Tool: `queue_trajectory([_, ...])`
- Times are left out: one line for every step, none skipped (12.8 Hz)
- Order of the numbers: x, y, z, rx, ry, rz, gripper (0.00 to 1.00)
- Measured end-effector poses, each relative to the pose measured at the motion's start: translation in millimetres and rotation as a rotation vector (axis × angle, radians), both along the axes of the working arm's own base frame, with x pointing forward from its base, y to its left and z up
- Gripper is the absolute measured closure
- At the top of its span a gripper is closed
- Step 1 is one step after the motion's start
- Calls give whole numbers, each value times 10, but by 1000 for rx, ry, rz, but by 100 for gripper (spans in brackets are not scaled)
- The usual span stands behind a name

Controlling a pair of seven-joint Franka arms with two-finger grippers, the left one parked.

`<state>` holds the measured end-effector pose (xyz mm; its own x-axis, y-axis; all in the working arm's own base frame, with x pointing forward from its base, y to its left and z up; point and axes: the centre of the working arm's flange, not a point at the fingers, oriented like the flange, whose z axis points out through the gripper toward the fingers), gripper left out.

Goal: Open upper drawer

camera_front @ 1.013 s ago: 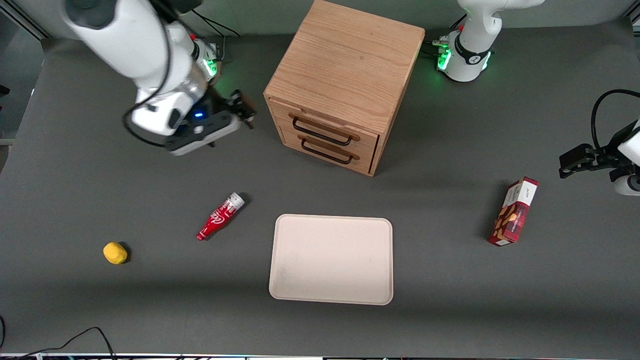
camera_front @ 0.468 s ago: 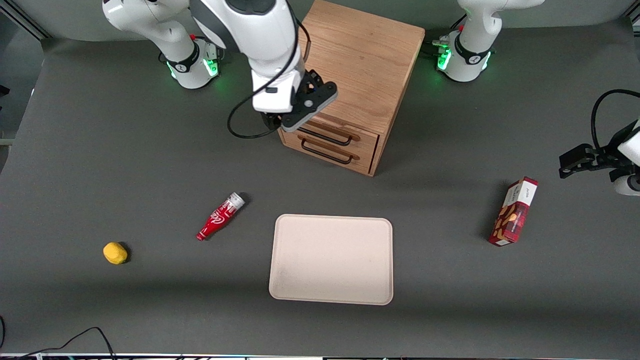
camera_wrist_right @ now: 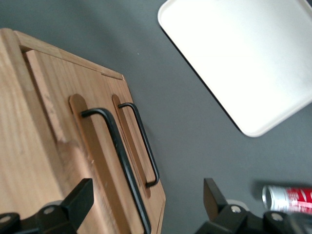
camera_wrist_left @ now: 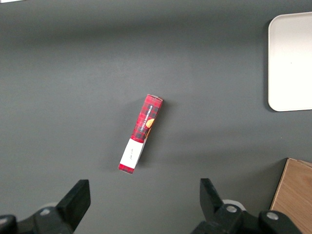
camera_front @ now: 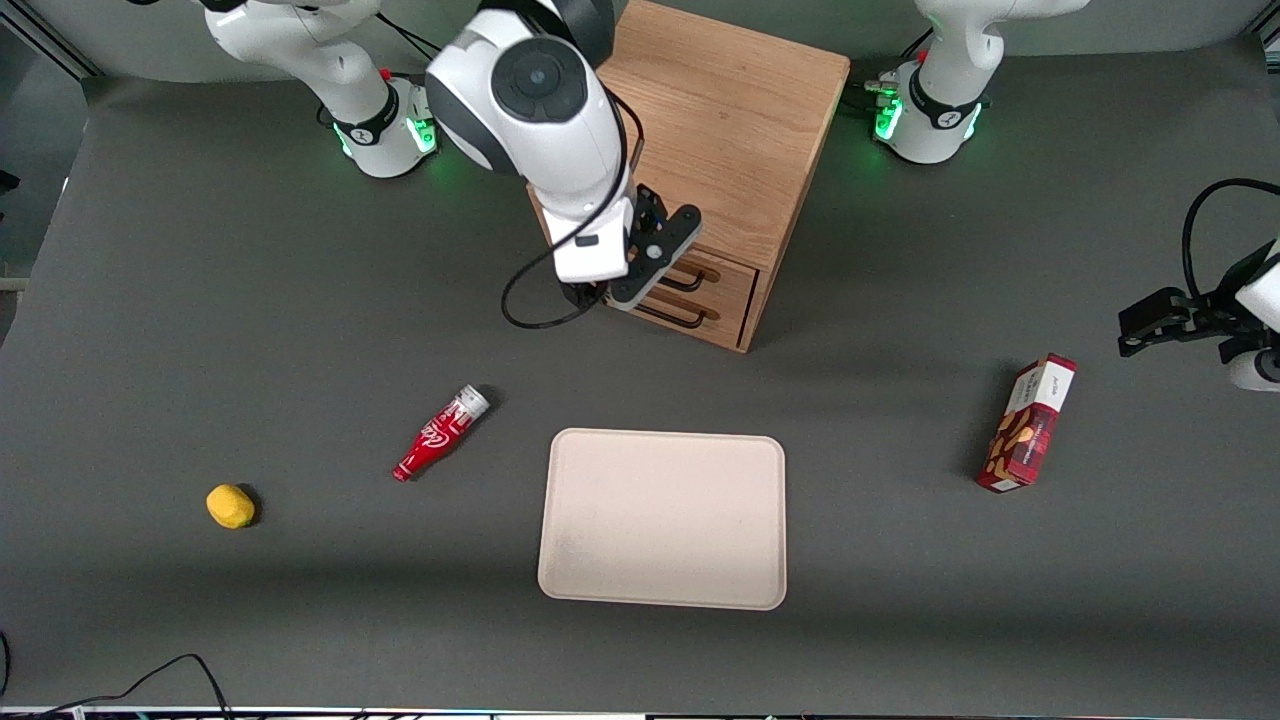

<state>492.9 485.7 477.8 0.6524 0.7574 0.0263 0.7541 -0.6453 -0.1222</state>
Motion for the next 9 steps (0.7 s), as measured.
queue_trajectory([6,36,-98,3,3,26,0])
queue_trajectory([12,54,-172,2,6,45,0])
queue_trajectory([21,58,-224,1,10,60,0])
queue_trajectory([29,57,-272,-2,16,71,0])
queue_trajectory([26,54,-326,-8,23,78,0])
queue_trajectory([15,48,-390,-15,31,92,0])
queue_trajectory([7,34,-460,-22,39,112,0])
queue_trajectory([31,1,-489,-24,40,126,0])
queue_trajectory([49,-34,-533,-29,45,139,0])
